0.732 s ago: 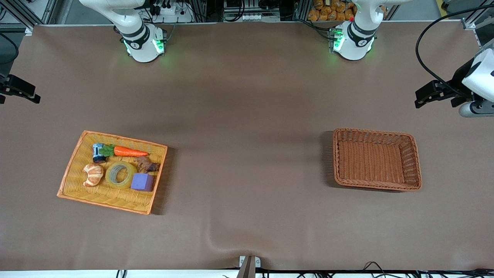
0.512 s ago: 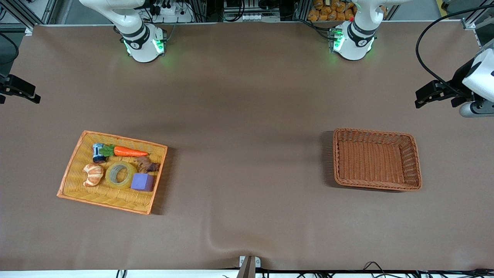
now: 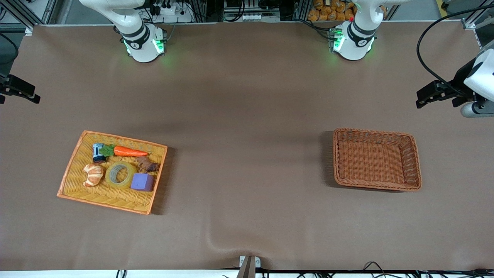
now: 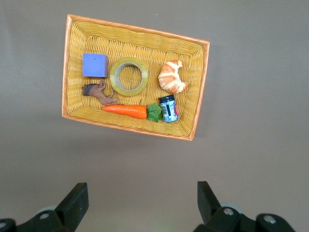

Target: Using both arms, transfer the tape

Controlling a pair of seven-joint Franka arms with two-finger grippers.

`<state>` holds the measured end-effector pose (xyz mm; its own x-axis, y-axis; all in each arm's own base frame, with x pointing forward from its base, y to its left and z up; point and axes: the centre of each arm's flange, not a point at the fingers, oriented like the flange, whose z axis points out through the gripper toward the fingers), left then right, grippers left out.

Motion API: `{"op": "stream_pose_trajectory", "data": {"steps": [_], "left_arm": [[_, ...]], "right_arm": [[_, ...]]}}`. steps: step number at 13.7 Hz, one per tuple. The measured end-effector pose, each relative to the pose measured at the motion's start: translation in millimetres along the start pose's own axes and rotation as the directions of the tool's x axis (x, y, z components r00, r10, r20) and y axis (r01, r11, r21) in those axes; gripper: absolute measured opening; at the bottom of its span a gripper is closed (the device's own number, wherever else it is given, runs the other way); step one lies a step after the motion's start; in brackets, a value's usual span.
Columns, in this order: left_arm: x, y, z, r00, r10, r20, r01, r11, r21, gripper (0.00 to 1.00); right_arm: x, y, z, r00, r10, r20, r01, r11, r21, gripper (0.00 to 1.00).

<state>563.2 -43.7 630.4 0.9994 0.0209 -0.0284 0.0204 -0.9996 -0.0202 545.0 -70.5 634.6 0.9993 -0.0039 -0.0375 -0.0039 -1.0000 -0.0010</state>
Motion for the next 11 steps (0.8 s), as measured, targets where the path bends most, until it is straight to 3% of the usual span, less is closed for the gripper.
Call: {"op": "stream_pose_trajectory", "data": {"steps": [7, 11], "left_arm": [[0, 0, 0, 1.000, -0.001, 0.000, 0.001, 1.000, 0.000, 1.00], [0, 0, 0, 1.000, -0.001, 0.001, 0.001, 1.000, 0.000, 1.00]], "right_arm": [[9, -7, 10, 1.000, -0.010, -0.002, 0.010, 1.000, 0.021, 1.00], [48, -46, 65, 0.997, -0.071, 0.026, 0.070, 0.997, 0.043, 1.00]]}}
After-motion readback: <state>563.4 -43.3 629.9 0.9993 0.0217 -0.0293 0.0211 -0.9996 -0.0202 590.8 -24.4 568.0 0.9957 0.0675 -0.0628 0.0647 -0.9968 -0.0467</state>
